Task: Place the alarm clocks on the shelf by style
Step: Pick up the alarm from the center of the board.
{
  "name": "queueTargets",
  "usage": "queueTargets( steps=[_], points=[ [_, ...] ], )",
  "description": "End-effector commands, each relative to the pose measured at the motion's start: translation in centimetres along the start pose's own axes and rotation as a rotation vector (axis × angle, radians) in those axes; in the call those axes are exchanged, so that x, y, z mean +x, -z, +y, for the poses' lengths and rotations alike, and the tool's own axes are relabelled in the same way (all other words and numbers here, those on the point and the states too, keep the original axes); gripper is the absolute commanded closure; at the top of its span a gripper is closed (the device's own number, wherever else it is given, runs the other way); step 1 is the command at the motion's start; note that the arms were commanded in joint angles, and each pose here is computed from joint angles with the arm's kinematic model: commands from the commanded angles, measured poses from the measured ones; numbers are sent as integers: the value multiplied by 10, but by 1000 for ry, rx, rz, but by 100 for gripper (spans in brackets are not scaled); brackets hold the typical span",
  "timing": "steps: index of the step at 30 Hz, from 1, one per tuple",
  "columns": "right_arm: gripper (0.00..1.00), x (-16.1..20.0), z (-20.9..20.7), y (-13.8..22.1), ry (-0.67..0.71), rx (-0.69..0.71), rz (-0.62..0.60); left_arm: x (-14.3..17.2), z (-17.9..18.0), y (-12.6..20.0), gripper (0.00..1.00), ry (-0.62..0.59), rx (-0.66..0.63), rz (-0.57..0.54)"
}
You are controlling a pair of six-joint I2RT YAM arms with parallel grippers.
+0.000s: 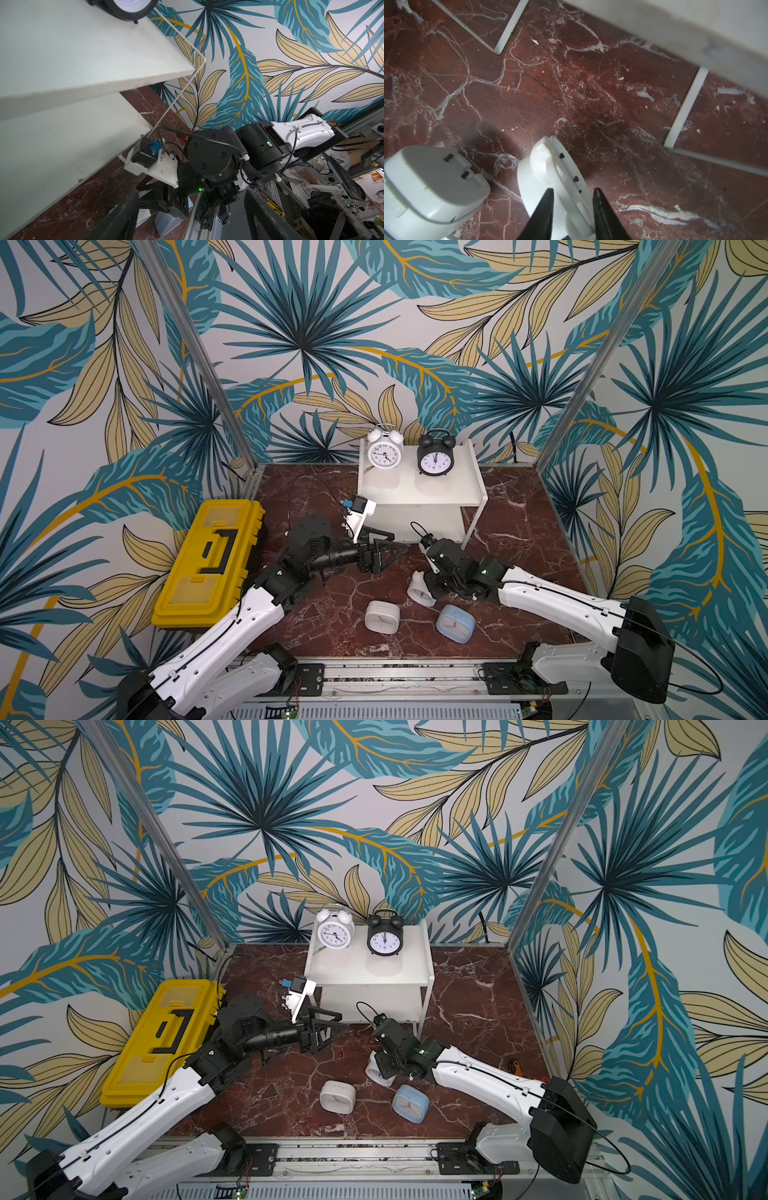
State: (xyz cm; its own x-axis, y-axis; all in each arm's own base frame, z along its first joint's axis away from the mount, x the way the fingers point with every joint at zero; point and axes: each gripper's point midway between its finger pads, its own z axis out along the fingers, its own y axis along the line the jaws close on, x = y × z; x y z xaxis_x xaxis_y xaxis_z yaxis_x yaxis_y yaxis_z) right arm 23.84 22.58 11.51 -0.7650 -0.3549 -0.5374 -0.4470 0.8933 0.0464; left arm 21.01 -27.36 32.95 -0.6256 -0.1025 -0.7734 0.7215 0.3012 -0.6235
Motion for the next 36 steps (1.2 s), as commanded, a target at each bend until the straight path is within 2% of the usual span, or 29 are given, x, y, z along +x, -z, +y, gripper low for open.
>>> queueTargets(
  steps=[1,12,18,26,30,36],
  points=[
    [75,-4,3,0,7,-5,-8,9,1,3,18,-17,4,13],
    [100,-1,6,9,-2,-33,-6,7,1,0,18,-21,8,13],
    [100,-7,14,33,1,-95,-58,5,1,-1,19,-24,8,11],
    [100,-21,31,111,39,-292,-210,0,0,5,18,-30,13,-2],
    [100,-24,44,157,77,-431,-275,-4,-12,7,15,-38,71,14],
    [100,-43,60,214,95,-633,-355,-6,-45,10,8,-64,231,66]
  ],
)
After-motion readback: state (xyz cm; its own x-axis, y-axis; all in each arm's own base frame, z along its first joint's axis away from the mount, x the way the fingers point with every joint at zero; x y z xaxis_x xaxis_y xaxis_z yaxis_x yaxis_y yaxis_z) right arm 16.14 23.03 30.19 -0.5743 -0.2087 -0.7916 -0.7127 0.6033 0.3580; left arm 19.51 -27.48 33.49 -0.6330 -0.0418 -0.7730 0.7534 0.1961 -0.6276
